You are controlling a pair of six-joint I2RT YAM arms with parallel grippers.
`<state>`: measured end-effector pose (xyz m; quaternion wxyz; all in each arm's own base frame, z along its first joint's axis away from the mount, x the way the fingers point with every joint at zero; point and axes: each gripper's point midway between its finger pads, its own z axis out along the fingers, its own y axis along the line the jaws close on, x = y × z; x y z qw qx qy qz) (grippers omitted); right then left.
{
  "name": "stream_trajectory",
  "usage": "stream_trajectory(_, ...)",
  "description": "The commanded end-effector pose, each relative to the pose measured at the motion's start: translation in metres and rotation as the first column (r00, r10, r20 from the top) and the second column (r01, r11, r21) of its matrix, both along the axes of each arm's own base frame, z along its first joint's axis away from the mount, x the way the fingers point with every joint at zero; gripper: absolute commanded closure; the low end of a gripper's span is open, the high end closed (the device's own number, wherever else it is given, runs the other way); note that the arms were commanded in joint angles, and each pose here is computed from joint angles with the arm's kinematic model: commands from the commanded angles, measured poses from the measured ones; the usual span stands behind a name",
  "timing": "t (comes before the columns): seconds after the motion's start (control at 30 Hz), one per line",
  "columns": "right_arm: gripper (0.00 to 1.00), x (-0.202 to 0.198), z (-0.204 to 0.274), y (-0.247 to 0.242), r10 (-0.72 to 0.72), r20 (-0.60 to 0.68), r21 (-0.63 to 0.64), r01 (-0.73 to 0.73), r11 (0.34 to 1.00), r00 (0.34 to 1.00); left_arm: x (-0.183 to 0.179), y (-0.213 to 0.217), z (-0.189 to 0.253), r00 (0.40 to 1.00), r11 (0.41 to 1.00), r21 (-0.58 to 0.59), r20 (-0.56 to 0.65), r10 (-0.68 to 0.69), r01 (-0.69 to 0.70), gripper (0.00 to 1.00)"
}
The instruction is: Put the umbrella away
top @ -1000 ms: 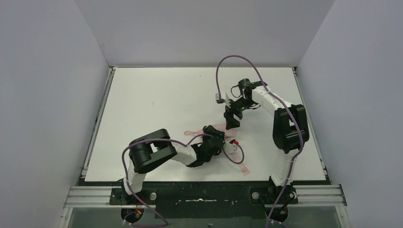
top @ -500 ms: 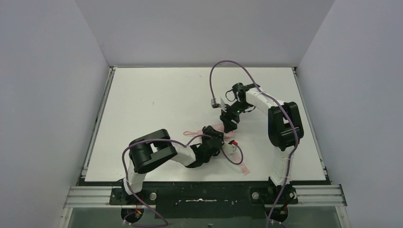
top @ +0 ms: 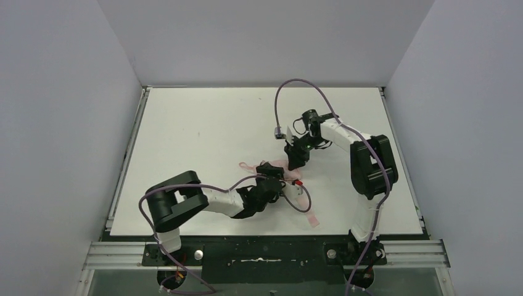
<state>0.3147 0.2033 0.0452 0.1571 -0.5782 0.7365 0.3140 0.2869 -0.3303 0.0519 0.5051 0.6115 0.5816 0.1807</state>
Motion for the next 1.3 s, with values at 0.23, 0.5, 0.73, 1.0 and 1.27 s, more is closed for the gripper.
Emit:
stream_trajectory(0.23,0.84,0.046,-0.034,-0.039,-0.033,0.286,-0.196,0.093,0.976,0.958,-0.042,0.004,0.081,0.98,0.916,-0.396,-0.198,-0.01,-0.071,0.2)
stream_trajectory(0.5,0.83,0.03,-0.031,-0.036,0.039,0.394,-0.18,0.035,0.983,0.918,-0.035,0.051,0.134,0.878,0.72,-0.656,-0.458,-0.141,-0.226,0.2)
stream_trajectory(0.73,0.83,0.011,-0.026,-0.02,0.086,0.46,-0.142,-0.023,0.99,0.884,0.006,0.06,0.146,0.764,0.676,-0.677,-0.589,-0.261,-0.291,0.15)
stream_trajectory(1.0,0.84,-0.002,-0.027,-0.011,0.125,0.491,-0.158,-0.053,0.986,0.862,0.043,0.016,0.126,0.604,0.684,-0.678,-0.673,-0.427,-0.271,0.11)
stream_trajectory(1.27,0.84,-0.008,-0.027,-0.008,0.148,0.508,-0.17,-0.07,0.983,0.849,0.055,-0.005,0.069,0.428,0.73,-0.607,-0.777,-0.461,-0.315,0.09)
